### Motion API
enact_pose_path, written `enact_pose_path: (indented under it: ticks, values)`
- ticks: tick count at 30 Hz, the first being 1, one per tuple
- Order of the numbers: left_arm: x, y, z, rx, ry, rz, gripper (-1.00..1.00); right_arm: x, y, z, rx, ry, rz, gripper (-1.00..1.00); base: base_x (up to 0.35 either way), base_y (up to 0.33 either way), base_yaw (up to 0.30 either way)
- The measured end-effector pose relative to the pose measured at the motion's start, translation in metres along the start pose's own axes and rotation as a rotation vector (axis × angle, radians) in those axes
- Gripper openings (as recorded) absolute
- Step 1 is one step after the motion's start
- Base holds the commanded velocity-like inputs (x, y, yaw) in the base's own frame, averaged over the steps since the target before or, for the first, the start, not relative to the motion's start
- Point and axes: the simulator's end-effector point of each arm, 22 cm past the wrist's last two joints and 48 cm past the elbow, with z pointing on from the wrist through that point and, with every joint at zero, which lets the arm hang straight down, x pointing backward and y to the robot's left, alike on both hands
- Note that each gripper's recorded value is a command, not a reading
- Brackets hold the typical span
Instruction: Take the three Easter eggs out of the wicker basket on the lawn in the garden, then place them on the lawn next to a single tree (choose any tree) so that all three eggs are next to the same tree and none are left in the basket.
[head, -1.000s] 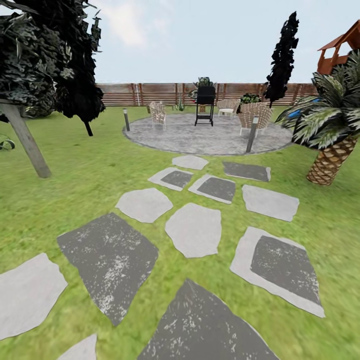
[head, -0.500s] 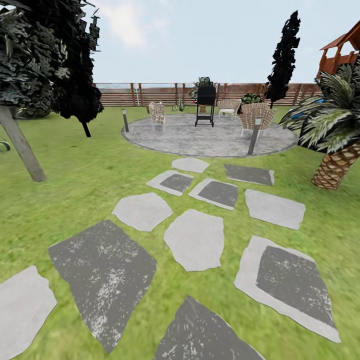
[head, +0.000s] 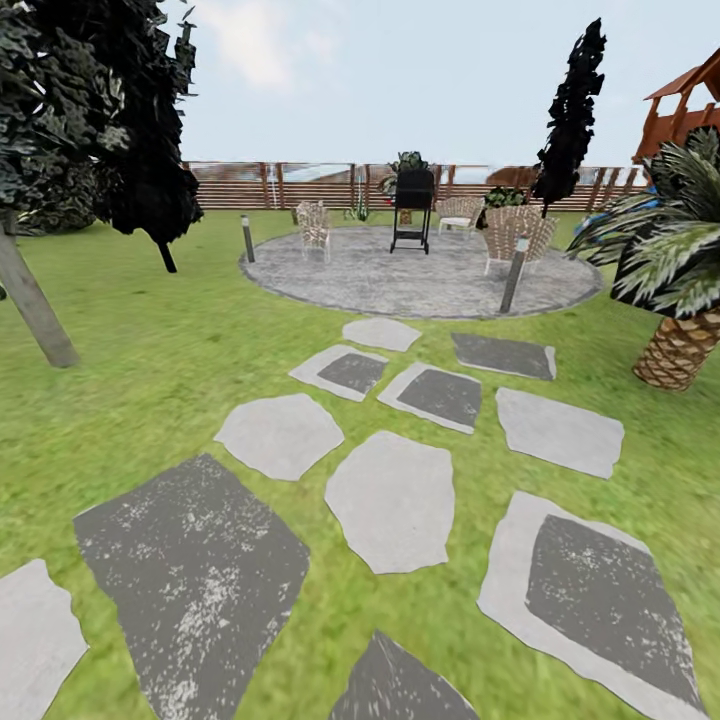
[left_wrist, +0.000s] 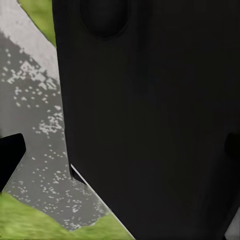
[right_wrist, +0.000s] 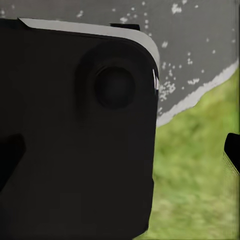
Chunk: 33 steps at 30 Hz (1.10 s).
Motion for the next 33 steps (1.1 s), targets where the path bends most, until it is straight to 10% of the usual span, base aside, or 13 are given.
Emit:
enact_pose_path:
  ticks: [33]
  values:
    - [-0.0001,0.0,0.0,0.0,0.0,-0.001,1.0,0.0,0.0012,0.0,-0.001,0.0,0.0,1.0,0.336,0.0,0.019]
